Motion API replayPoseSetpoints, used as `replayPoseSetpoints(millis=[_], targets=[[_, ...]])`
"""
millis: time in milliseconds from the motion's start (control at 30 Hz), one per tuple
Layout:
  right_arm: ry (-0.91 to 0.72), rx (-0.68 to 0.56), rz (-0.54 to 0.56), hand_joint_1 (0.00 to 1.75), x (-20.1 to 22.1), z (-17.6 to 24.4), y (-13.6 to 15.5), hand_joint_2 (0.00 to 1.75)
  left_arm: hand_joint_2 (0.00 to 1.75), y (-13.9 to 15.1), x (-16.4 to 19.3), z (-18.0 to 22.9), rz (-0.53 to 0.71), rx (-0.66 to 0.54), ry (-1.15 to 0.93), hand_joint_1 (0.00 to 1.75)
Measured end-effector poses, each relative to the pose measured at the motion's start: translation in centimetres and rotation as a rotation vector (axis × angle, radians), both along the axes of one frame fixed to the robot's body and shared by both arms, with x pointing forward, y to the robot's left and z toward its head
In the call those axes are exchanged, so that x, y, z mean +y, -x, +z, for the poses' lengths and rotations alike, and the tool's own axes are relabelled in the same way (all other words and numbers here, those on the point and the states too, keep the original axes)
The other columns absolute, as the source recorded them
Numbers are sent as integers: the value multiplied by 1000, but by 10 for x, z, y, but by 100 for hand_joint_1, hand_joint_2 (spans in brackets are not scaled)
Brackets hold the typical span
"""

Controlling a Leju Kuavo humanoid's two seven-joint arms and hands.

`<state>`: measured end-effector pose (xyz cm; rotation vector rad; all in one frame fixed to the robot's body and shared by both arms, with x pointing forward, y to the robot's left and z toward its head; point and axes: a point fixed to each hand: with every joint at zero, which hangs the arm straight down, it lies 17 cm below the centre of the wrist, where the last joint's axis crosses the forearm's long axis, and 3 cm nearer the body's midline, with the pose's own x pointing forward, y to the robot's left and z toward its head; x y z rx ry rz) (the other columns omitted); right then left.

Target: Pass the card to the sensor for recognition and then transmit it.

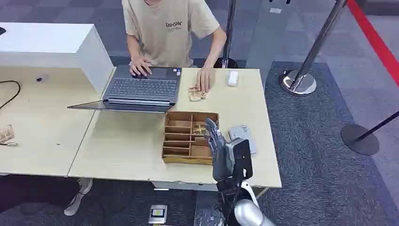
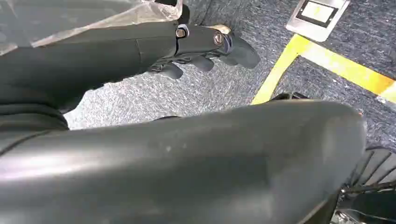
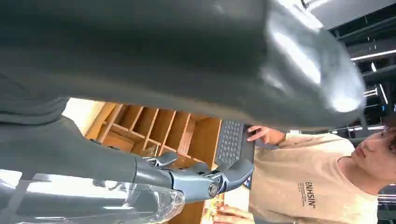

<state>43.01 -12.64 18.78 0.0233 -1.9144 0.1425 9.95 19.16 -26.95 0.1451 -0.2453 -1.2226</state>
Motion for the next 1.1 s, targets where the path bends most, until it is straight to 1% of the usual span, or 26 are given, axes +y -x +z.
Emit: replayPoseSetpoints(millis=[800, 967, 1100], targets=[[6, 2, 0, 0, 0, -2, -1, 0, 0, -3, 0, 0, -3, -4, -1, 0], [36, -32, 4, 0, 3, 6, -2, 0, 0, -5, 0, 1, -17, -2, 0, 0], [86, -67, 6, 0, 5, 21, -10, 0, 0, -6, -1, 1, -30, -2, 1, 0]])
